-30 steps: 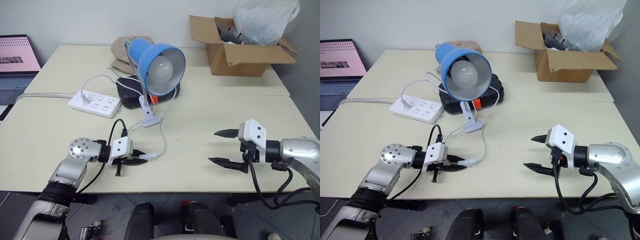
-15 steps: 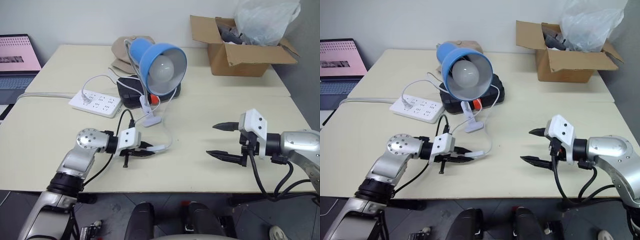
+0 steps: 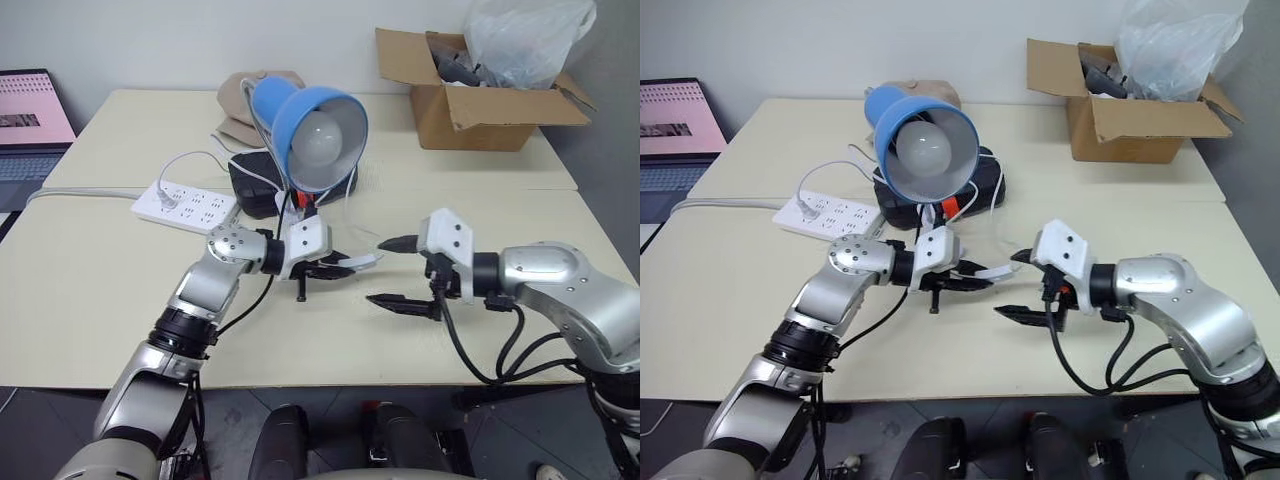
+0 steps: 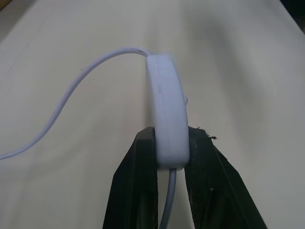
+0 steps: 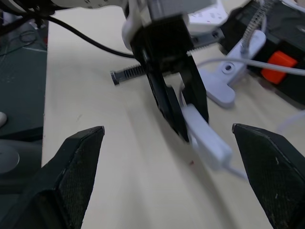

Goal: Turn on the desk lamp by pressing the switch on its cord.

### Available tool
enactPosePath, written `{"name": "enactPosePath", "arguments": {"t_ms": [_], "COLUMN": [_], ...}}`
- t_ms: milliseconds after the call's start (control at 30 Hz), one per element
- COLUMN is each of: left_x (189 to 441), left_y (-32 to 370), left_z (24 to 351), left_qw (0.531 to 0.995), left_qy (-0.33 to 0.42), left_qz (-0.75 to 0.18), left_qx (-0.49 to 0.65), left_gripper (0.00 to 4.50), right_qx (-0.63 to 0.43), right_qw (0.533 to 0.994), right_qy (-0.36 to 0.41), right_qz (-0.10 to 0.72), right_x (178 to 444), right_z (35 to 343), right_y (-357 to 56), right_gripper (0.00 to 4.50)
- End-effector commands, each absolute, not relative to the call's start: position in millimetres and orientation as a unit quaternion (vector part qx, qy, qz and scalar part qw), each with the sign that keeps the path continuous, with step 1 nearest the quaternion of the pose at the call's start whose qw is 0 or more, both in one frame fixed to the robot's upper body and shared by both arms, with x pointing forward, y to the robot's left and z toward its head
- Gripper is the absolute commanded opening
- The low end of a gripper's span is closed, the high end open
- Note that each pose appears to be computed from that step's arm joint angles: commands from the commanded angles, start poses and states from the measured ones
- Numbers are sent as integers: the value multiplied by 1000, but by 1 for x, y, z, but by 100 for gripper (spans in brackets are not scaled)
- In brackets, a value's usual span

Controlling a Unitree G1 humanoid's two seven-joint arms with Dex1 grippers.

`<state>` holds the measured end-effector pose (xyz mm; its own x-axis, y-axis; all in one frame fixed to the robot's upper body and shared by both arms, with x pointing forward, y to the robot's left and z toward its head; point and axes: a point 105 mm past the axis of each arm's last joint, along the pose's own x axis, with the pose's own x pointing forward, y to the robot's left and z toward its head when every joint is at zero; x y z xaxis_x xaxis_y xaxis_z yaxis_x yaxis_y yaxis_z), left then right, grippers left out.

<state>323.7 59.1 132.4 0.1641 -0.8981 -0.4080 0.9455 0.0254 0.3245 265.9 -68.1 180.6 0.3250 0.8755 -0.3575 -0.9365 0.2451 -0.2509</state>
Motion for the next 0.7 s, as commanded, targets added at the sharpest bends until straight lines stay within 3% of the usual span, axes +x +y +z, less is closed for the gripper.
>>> {"name": "enactPosePath", "arguments": {"t_ms": [33,633,700], "left_x": [321,312,313], "left_y": [55,58,59], "left_z": [147,150,150], "left_qw": [709,710,709], "left_qy": [20,22,22], "left_qz": [-643,-642,-641], "left_qx": [288,288,292], "left_gripper": [43,43,43], "right_qx": [-238,-280,-282], "right_qw": [785,767,766], "right_qy": [55,68,68], "right_qz": [570,574,574], "right_x": [276,291,291], "right_z": [183,163,162], "right_y": [-63,-62,-63], "right_gripper": [450,450,414]}}
